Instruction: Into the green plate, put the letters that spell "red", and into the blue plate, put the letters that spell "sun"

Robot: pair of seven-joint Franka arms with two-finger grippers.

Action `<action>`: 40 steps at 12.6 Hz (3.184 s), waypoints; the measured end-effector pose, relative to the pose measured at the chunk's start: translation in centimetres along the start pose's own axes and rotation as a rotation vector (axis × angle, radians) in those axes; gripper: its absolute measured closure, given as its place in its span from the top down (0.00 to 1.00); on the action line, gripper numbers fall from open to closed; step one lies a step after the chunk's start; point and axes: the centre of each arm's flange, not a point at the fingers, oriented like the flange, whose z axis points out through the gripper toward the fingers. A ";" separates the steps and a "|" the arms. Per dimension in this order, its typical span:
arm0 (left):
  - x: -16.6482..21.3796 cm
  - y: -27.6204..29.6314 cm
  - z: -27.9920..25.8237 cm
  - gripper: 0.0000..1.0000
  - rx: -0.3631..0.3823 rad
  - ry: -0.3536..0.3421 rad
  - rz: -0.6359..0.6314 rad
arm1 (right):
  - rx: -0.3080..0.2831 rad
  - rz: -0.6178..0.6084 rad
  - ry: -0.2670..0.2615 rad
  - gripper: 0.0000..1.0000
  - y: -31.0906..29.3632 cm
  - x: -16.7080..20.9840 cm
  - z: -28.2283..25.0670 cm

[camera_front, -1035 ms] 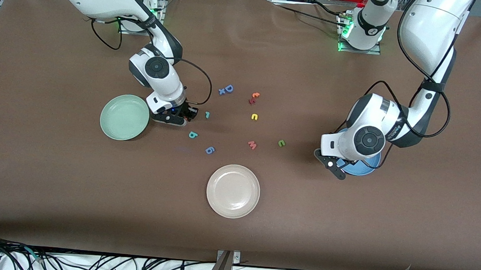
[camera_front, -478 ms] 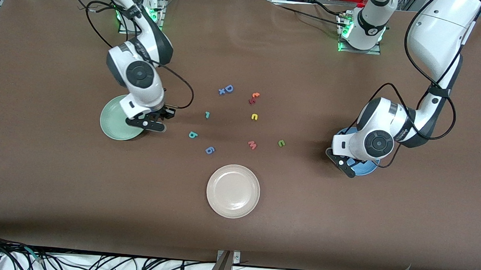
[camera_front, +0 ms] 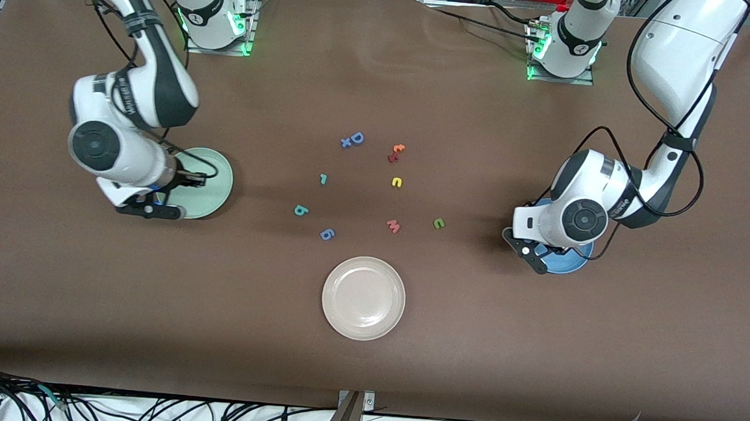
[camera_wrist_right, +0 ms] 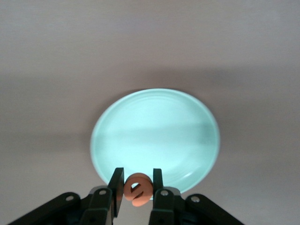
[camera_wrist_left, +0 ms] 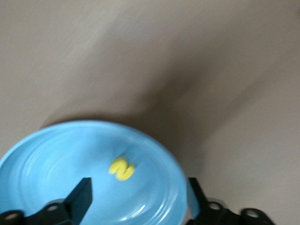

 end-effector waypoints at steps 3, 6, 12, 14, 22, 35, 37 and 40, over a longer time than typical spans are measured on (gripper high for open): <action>2.3 4.0 -1.1 1.00 -0.032 0.029 -0.100 | -0.003 -0.028 -0.026 0.29 3.8 0.3 1.1; 4.7 9.7 -1.2 1.00 -0.021 0.021 -0.361 | 0.019 -0.049 -0.071 0.29 5.0 -0.4 4.4; 9.1 16.6 0.5 1.00 -0.054 0.134 -0.799 | 0.036 -0.097 -0.130 0.29 5.4 -2.3 12.4; 10.4 17.5 1.7 1.00 -0.080 0.158 -0.902 | 0.045 -0.101 -0.153 0.29 6.2 -2.3 14.1; 11.4 17.6 3.7 0.64 -0.048 0.191 -1.050 | 0.050 -0.097 -0.134 0.77 6.5 -1.7 13.8; 11.9 16.0 1.0 0.25 -0.035 0.217 -1.067 | 0.169 0.160 0.030 0.83 -12.7 0.6 2.0; 11.1 14.6 -0.1 0.25 -0.012 0.201 -1.042 | 0.206 0.190 0.043 0.83 -16.4 1.4 4.2; 9.4 12.4 -1.8 0.25 0.031 0.149 -0.989 | 0.253 0.191 0.059 0.85 -21.8 1.2 8.5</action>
